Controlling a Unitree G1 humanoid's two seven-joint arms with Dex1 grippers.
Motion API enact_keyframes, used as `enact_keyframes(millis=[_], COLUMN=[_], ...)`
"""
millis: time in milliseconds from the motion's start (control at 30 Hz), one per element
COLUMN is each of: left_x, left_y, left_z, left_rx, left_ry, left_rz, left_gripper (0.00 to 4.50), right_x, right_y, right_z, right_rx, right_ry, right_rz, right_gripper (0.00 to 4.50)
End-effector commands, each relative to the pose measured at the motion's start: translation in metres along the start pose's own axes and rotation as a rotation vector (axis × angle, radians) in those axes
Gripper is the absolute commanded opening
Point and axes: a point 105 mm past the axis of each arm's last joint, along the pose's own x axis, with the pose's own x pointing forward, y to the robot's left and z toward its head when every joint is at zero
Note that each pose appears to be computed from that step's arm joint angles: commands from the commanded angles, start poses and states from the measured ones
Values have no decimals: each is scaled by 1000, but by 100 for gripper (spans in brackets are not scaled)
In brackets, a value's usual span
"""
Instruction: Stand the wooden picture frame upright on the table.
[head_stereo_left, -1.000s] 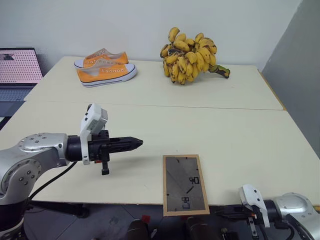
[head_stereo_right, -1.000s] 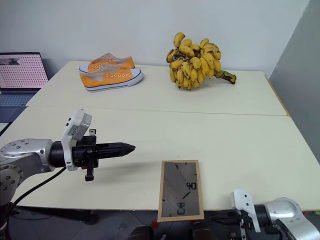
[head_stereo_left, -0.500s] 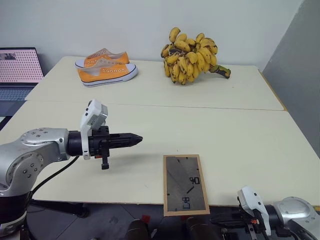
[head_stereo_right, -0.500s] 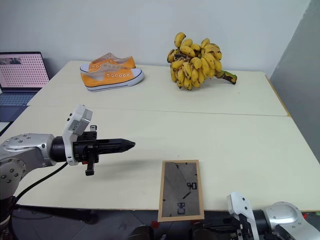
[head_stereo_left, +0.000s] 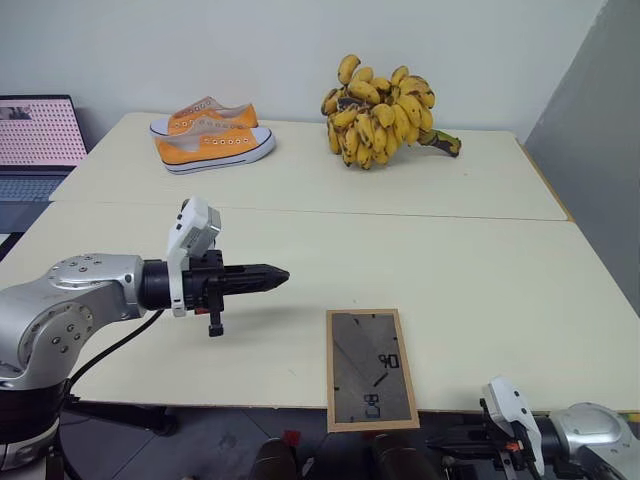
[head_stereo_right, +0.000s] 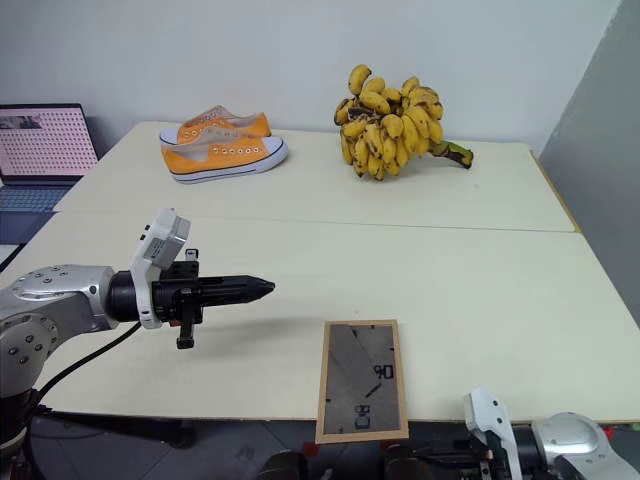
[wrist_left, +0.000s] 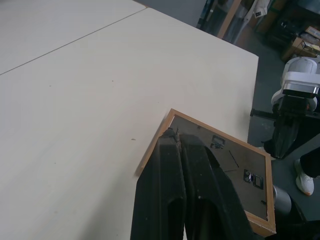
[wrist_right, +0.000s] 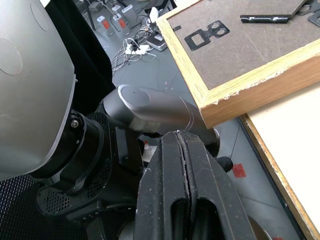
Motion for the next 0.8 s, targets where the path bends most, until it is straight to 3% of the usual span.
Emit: enact_keyframes(millis=[33,600,800], left_x=[-3,-2,0], left_y=[-3,0,1], left_z=[11,14,15], left_rx=[48,53,54], left_ry=[-21,-38,-47], left_rz=[4,18,21], left_gripper=[1,1,1], right_x=[7,25,20], right_y=[0,-44,-43], right_z=[6,28,27], right_rx=[-35,-97,-110], right_ry=[-16,-64,-68], right_rz=[18,-70,-78], right_gripper=[0,0,0])
